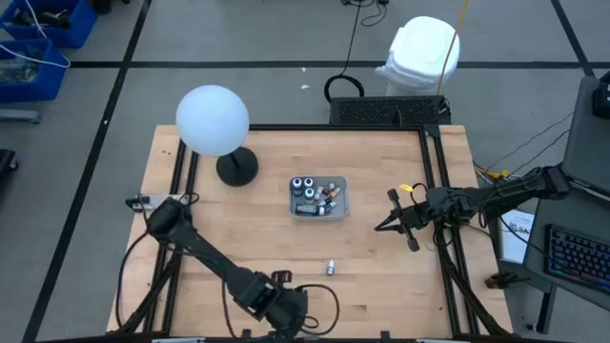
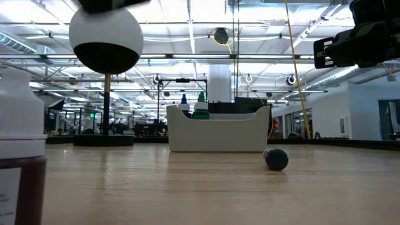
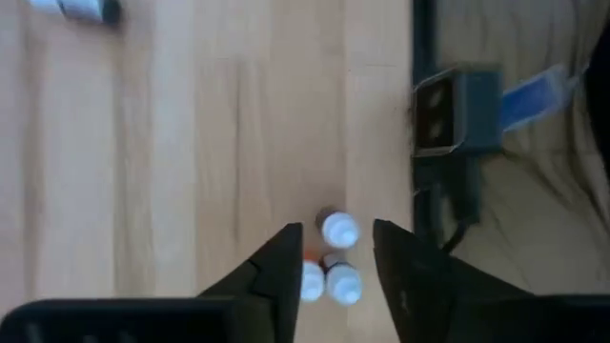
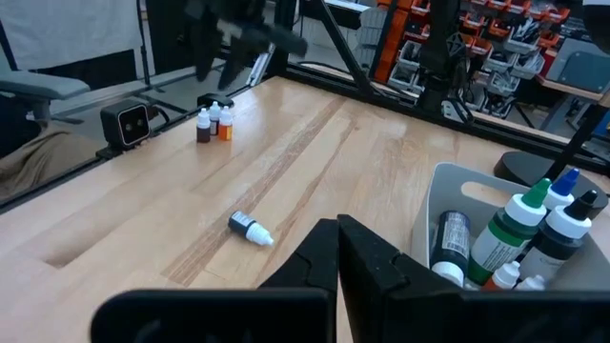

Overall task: Pick & Place food coloring
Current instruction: Put the small black food coloring bottle into the gray bin

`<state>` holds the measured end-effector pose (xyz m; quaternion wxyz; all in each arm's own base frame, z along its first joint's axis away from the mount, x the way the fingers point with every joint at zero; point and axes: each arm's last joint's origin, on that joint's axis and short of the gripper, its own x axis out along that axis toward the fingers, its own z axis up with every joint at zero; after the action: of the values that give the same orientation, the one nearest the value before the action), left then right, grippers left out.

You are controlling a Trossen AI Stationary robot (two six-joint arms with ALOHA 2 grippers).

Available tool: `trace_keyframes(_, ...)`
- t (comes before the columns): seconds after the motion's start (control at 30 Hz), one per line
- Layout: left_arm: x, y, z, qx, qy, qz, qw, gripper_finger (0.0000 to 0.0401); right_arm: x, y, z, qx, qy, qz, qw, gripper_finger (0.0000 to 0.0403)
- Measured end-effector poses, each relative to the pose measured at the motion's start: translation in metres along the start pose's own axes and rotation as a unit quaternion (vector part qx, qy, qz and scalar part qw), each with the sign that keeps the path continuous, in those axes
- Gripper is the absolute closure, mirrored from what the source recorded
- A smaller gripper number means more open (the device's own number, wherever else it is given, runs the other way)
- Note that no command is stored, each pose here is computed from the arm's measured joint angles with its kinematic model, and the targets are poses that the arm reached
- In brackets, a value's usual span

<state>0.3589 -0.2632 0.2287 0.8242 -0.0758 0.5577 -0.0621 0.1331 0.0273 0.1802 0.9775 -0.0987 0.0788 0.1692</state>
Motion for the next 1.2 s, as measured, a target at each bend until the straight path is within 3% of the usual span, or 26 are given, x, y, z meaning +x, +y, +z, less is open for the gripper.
trace_keyframes(0.23, 0.025, 0.001, -0.013, 0.004, 0.005, -0.041, 0.999, 0.0208, 0.0, 0.0, 0.0, -0.009, 0.002, 0.0, 1.0, 0.0403)
trace_keyframes(0.4, 0.027, 0.002, -0.012, 0.008, -0.003, -0.036, 0.999, 0.0188, 0.0, 0.0, -0.001, -0.01, 0.003, 0.001, 1.0, 0.0403)
trace_keyframes(0.87, 0.062, 0.006, -0.019, 0.035, 0.044, -0.035, 0.998, 0.0185, 0.0, 0.0, -0.001, -0.01, 0.003, 0.001, 1.0, 0.0403)
trace_keyframes(1.2, 0.063, 0.009, -0.017, 0.038, 0.045, -0.036, 0.998, 0.0189, 0.0, 0.0, -0.001, -0.01, 0.003, 0.001, 1.0, 0.0403)
